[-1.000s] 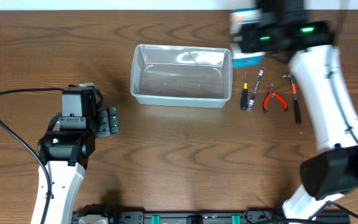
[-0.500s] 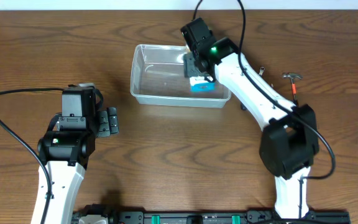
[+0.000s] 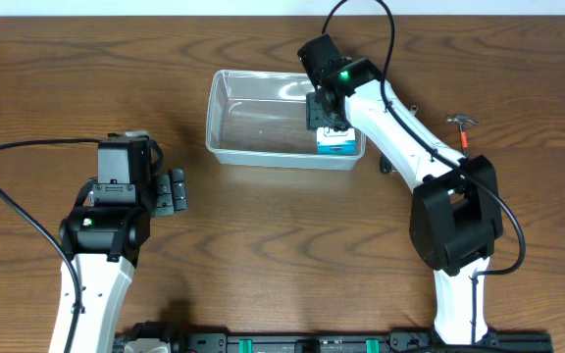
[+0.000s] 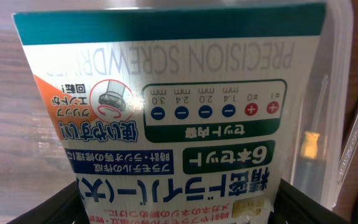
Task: Pack container
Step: 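Carry the blue box into the container and open the right gripper, then raise the right gripper and move it to the red-handled hammer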
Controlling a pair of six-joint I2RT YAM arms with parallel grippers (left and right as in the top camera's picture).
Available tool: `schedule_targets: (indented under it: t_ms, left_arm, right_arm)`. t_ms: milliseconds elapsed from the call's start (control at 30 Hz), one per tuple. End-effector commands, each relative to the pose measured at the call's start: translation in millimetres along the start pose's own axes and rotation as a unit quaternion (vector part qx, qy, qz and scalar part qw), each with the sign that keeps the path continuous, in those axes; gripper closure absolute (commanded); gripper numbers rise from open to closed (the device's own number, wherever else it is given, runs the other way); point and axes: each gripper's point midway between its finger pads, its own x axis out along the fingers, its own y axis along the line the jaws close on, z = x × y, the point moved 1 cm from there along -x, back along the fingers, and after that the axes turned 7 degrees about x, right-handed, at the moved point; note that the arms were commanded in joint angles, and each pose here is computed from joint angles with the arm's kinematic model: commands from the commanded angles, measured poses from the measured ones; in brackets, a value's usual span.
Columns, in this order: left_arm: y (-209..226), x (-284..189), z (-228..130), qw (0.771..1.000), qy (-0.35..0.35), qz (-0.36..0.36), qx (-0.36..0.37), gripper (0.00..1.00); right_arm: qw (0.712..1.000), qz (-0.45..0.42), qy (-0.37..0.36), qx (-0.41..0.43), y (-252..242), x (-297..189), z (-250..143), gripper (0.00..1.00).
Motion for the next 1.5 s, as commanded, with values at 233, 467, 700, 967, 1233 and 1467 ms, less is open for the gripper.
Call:
schedule_targets:
  t_ms: [233, 467, 700, 967, 1233, 1467]
  left_arm:
    - [1.6, -3.2, 4.6, 1.0, -0.006, 0.005, 0.009, 0.02]
    - [1.6, -3.2, 4.5, 1.0, -0.006, 0.005, 0.009, 0.02]
    - [1.6, -3.2, 4.6, 1.0, -0.006, 0.005, 0.009, 0.02]
    - [1.6, -3.2, 4.6, 1.0, -0.006, 0.005, 0.009, 0.02]
    - [1.6, -3.2, 4.6, 1.0, -0.006, 0.005, 0.009, 0.02]
    - [1.6, -3.2, 4.7, 1.0, -0.006, 0.005, 0.009, 0.02]
  right_arm:
    - [0.991, 0.014, -0.122, 0.047, -10.6, -72.4, 57.7, 0.15]
    - [0.98, -0.002, -0.18, 0.079, -52.3, -126.9, 82.4, 0.07]
    - [0.976, -0.127, -0.129, 0.117, -167.4, -109.1, 83.0, 0.01]
    - [0.981, -0.152, -0.001, 0.124, -288.2, -44.5, 52.5, 0.02]
    - [0.989, -0.037, 0.111, 0.09, -300.1, 24.8, 7.3, 0.18]
    - [0.989, -0.028, 0.142, 0.038, -291.5, 62.9, -7.0, 0.25]
